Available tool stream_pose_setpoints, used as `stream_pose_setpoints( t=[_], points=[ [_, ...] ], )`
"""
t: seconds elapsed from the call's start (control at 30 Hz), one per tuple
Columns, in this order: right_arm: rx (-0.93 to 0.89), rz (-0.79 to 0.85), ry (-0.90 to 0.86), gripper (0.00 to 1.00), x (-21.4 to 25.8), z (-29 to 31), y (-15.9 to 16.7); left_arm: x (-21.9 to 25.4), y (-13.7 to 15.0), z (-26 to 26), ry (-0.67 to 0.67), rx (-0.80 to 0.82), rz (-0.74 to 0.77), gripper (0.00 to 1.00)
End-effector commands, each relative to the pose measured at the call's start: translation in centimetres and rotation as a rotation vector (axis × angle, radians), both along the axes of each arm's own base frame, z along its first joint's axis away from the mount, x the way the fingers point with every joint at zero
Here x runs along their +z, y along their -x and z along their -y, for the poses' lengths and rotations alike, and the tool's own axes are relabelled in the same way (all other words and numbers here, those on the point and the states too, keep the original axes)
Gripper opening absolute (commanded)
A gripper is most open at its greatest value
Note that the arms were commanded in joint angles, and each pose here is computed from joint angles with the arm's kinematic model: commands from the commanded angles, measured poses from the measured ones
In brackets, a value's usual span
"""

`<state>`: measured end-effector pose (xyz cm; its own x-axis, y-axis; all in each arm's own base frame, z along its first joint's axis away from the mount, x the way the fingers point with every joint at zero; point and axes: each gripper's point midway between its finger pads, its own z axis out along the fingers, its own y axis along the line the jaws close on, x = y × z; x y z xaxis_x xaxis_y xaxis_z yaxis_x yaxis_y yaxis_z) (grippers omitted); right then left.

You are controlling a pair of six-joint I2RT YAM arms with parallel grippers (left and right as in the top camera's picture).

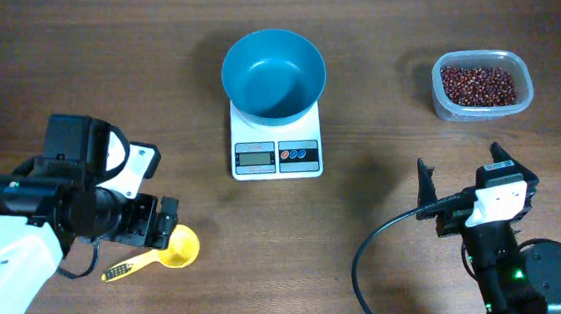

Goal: Scoop item into bowl and weigh 50g on scale
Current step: 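Grasp the yellow scoop rim with the left gripper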

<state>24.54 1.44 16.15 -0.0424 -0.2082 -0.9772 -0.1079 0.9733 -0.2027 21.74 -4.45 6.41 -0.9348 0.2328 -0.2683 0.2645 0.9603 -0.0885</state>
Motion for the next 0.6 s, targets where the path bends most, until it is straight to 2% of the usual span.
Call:
stream_pose_setpoints(
  t=[0.0, 0.07, 0.1, 0.13, 0.27, 0.3, 0.33, 0.53, 0.57],
  points=[
    [-0.01, -0.005, -0.003, 0.99, -0.3, 0.2, 0.0, 0.0, -1.0, 0.1, -0.03, -0.107, 0.059, 0.99],
    [-0.01, -0.005, -0.003, 0.98, -0.3, 0.2, 0.0, -1.1, 0.4, -0.1, -0.048, -0.177, 0.019, 0.96],
    [-0.01, -0.005, -0.003, 0.99, -0.3, 0.2, 0.0, -1.8, 1.1, -0.1, -0.046, -0.181, 0.0, 0.86],
    [-0.01, -0.005, -0.003, 0.99, -0.3, 0.2, 0.0, -2.1, 1.4, -0.1, -0.05, -0.195, -0.01, 0.84],
    [-0.01, -0.005, -0.003, 0.99, -0.3, 0.2, 0.0, -2.3, 1.7, 1.1, 0.008, -0.263, 0.001, 0.89],
    [-0.01, -0.005, -0.003, 0.99, -0.3, 0.2, 0.0, -2.2, 1.3, 1.2, 0.014, -0.264, 0.017, 0.88],
    [-0.01, -0.005, -0.003, 0.99, -0.3, 0.2, 0.0, -1.8, 0.4, 2.1, 0.061, -0.276, 0.066, 0.79],
    [-0.01, -0.005, -0.003, 0.99, -0.3, 0.2, 0.0, -3.8, 0.6, 2.3, 0.072, -0.28, 0.097, 0.77],
    [-0.01, -0.005, -0.003, 0.99, -0.3, 0.2, 0.0, -3.8, 0.7, 2.3, 0.072, -0.28, 0.089, 0.68]
  ],
)
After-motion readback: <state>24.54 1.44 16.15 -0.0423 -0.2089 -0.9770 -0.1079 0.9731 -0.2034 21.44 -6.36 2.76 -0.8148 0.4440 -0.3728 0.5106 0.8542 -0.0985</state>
